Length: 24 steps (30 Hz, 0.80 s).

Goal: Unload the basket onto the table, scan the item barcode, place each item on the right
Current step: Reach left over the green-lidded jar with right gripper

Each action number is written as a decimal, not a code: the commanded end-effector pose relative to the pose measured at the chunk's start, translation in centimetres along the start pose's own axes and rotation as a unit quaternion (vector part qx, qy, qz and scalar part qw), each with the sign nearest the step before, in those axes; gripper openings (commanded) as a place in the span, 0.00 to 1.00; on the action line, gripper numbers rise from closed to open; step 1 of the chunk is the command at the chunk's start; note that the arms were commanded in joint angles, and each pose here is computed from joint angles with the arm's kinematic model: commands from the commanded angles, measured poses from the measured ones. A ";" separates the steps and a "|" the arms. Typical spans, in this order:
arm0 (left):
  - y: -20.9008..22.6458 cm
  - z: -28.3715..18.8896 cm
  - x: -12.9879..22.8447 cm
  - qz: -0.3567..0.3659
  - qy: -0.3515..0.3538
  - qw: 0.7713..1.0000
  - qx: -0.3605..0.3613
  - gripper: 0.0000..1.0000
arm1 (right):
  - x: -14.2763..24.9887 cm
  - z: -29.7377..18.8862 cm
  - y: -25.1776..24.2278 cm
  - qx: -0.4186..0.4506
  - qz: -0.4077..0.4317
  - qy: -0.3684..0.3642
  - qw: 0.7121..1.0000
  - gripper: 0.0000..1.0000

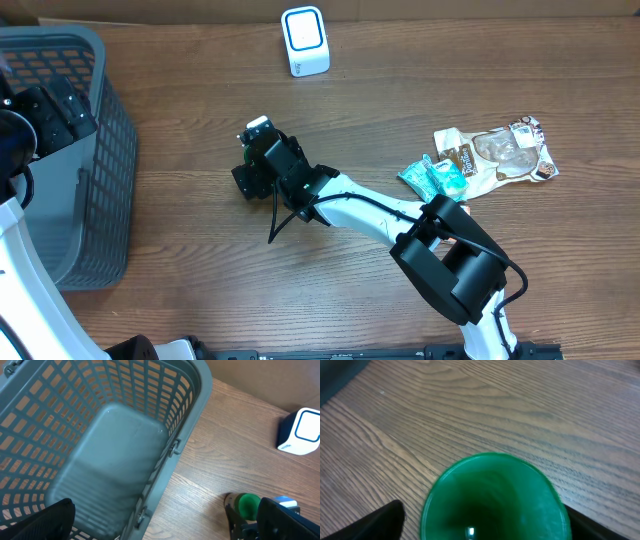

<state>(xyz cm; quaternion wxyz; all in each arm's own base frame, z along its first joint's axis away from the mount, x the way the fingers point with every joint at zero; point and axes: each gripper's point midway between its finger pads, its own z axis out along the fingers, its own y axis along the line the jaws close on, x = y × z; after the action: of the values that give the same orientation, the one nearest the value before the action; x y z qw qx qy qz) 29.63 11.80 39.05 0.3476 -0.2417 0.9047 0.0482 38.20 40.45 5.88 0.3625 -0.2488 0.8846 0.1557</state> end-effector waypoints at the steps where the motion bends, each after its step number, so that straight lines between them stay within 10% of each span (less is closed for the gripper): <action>1: 0.2 -0.1 -0.3 0.006 -0.005 1.000 -0.004 1.00 | 0.0 -0.3 0.4 -0.005 -0.018 0.008 1.000 0.83; 7: 0.2 -0.1 -0.3 0.006 -0.005 1.000 -0.004 1.00 | 0.6 -0.3 -0.1 0.001 -0.019 0.020 1.000 0.56; 18: 0.2 -0.1 -0.3 0.006 -0.005 1.000 -0.004 1.00 | -0.6 -5.1 -0.4 -0.002 -0.136 0.041 0.990 0.63; 24: 0.2 -0.1 -0.3 0.006 -0.005 1.000 -0.004 1.00 | 3.4 -9.7 1.4 -0.114 -0.304 0.127 0.937 0.64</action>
<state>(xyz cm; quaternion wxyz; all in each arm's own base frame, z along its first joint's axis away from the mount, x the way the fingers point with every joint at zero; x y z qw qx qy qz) 29.63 11.80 39.05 0.3476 -0.2417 0.9047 0.0482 31.69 35.26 6.75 0.2356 -0.4606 0.8530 0.0688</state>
